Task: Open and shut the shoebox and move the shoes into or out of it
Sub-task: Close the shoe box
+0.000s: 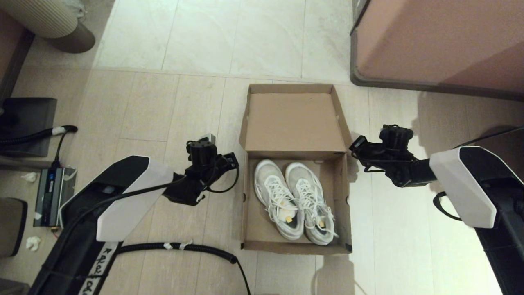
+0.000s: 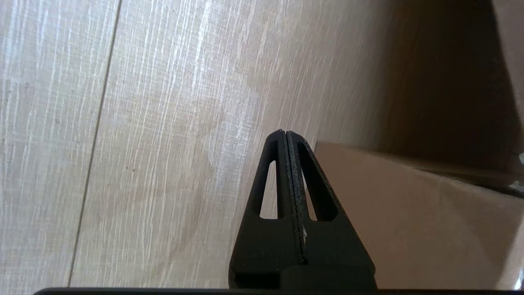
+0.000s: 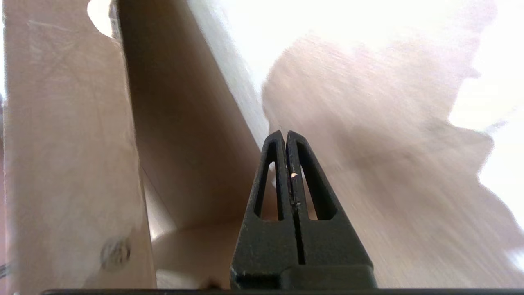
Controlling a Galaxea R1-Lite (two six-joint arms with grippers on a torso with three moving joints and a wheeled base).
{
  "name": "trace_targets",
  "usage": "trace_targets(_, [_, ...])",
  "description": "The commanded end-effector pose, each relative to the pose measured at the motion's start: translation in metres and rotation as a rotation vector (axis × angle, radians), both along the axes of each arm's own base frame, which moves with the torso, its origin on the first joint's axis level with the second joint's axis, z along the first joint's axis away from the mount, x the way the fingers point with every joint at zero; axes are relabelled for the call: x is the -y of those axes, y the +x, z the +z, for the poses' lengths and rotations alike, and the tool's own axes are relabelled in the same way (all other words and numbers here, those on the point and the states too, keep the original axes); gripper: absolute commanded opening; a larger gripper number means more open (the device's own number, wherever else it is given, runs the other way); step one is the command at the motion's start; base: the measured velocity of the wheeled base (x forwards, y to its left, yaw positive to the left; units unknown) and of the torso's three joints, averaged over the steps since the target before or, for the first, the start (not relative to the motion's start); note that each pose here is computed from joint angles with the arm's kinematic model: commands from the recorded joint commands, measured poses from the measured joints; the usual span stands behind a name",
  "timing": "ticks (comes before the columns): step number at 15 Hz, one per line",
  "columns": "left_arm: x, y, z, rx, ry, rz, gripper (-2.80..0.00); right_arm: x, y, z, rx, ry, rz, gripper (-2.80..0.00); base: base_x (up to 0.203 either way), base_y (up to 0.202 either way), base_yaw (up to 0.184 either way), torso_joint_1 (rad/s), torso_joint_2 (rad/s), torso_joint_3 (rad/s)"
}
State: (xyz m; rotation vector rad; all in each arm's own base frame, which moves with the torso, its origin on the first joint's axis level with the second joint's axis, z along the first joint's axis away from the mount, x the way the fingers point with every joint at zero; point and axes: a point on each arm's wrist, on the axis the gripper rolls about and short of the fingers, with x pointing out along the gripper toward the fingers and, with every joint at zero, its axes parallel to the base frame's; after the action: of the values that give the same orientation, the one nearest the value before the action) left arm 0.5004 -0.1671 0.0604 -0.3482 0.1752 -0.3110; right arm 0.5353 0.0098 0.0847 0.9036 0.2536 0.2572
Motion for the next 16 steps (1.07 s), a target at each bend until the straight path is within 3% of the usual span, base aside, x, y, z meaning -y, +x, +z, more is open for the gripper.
trace_targets(1, [-0.002,0.0,0.007,0.017,-0.007,0.007,-2.8,0.007,-0.016,0.035,0.022,0.004,-0.005,-2.8,0.0,0.0,0.0,0.0,0.0,0.0])
trace_targets(5, [-0.008,0.005,0.032,0.057,-0.018,0.02,-2.8,0.036,-0.043,0.074,-0.08,-0.041,-0.046,-2.8,0.0,0.0,0.0,0.0,0.0,0.0])
trace_targets(7, [-0.007,0.017,0.05,0.138,-0.043,0.023,-2.8,0.046,-0.039,0.096,-0.039,-0.101,-0.062,-2.8,0.0,0.0,0.0,0.0,0.0,0.0])
trace_targets(9, [-0.006,0.021,0.033,0.134,-0.036,0.017,-2.8,0.049,-0.026,0.091,-0.027,-0.201,-0.063,-2.8,0.0,0.0,0.0,0.0,0.0,0.0])
trace_targets(10, [-0.005,0.022,0.028,0.156,-0.042,0.015,-2.8,0.041,-0.022,0.082,-0.029,-0.276,-0.04,-2.8,0.0,0.0,0.0,0.0,0.0,0.0])
trace_targets(11, [-0.003,0.023,0.022,0.177,-0.048,0.011,-2.8,0.027,-0.019,0.075,-0.034,-0.293,-0.011,-2.8,0.0,0.0,0.0,0.0,0.0,0.0])
trace_targets(14, [0.003,0.023,0.012,0.193,-0.047,0.004,-2.8,-0.009,-0.012,0.061,-0.017,-0.321,-0.011,-2.8,0.0,0.0,0.0,0.0,0.0,0.0])
trace_targets(16, [0.003,0.023,0.012,0.193,-0.049,-0.004,-2.8,-0.015,-0.007,0.052,0.015,-0.315,-0.002,-2.8,0.0,0.0,0.0,0.0,0.0,0.0])
